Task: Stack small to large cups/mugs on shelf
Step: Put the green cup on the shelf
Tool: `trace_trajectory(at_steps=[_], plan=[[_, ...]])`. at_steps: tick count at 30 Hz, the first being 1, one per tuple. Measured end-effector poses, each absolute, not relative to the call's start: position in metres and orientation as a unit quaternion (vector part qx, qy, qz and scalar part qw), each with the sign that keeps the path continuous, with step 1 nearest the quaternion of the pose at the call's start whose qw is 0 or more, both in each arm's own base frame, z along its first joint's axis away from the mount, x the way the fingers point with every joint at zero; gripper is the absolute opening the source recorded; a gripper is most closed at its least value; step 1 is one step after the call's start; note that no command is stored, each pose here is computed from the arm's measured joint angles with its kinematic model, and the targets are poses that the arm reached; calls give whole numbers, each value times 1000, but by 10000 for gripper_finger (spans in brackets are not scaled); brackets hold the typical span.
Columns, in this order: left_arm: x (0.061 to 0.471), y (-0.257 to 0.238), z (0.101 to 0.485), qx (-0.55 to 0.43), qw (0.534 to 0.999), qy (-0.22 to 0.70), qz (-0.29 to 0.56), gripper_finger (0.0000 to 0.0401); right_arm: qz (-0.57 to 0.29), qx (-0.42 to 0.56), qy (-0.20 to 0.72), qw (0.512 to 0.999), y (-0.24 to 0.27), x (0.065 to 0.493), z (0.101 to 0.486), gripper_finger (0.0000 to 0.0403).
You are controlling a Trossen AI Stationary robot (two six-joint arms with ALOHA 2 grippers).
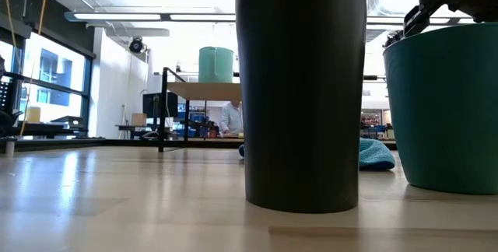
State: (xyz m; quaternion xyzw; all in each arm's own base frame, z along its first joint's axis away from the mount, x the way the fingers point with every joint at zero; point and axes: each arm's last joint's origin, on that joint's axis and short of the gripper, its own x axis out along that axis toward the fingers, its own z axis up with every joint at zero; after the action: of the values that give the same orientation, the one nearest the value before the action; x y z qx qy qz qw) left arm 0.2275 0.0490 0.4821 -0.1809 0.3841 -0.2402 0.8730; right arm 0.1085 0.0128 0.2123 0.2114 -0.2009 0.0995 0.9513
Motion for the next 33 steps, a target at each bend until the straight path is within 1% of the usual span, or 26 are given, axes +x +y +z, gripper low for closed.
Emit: trace_trajectory(at_steps=[4, 9, 13, 18, 22, 25, 27, 30, 33], plan=[[213, 46, 468, -185, 876, 397, -200, 239, 111, 230, -191, 948, 13, 109, 211, 79], [190, 39, 455, -195, 905, 335, -176, 239, 142, 303, -113, 935, 16, 113, 200, 79], [176, 37, 435, -231, 920, 288, -129, 239, 138, 339, -74, 928, 16, 114, 194, 79], [162, 33, 399, -301, 911, 265, -96, 239, 140, 343, -63, 927, 17, 115, 195, 79], [159, 32, 364, -347, 890, 283, -82, 239, 141, 312, -26, 939, 18, 117, 217, 79], [160, 32, 341, -359, 884, 290, -77, 239, 134, 256, -6, 957, 18, 119, 244, 79], [163, 33, 330, -354, 888, 282, -80, 239, 128, 219, 13, 967, 18, 120, 263, 79], [168, 35, 319, -346, 896, 265, -85, 239, 113, 192, 72, 972, 18, 122, 283, 79], [171, 36, 309, -347, 897, 260, -86, 239, 95, 199, 149, 964, 19, 125, 294, 79]])
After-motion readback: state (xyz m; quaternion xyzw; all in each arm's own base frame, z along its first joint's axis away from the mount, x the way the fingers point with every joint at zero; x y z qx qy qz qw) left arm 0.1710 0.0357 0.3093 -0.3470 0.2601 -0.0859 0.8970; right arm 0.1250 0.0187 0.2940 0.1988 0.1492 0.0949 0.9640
